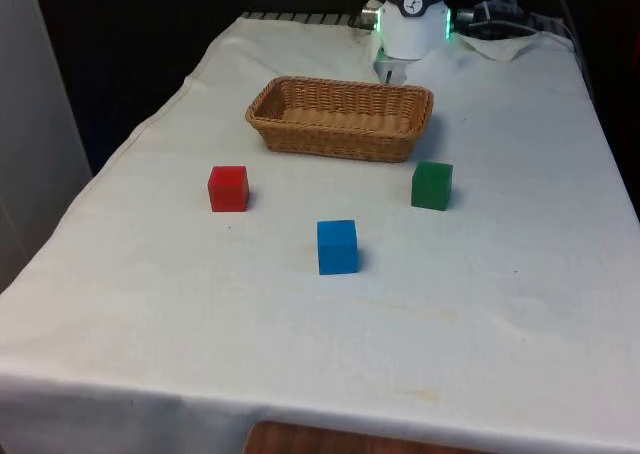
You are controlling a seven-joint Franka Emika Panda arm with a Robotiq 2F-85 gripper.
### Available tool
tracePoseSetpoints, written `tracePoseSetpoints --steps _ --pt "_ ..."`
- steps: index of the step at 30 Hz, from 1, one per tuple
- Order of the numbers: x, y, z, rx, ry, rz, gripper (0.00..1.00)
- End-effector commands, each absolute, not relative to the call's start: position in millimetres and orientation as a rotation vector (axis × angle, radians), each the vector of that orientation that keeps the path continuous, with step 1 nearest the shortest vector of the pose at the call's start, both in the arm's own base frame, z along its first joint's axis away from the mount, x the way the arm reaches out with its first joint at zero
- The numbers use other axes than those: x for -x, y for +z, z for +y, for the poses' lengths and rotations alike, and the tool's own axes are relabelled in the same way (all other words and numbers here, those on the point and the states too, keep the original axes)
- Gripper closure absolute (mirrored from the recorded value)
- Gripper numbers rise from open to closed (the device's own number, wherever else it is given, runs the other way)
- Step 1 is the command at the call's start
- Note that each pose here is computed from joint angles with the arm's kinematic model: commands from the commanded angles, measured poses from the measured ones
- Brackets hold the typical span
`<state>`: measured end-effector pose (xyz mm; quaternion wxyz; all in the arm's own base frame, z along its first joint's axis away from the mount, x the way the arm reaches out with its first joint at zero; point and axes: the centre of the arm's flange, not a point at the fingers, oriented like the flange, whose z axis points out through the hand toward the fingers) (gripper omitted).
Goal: Pick up the blue cube and place it into the basket.
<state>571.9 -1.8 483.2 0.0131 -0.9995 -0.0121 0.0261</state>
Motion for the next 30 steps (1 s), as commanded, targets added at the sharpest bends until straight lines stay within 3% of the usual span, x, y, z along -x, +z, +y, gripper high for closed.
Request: tracePoseSetpoints --steps 1,30 --pt "-577 482 0 3.114 0.085 -0.039 0.00" --pt "-626 477 3 3.117 0.066 -0.073 0.00"
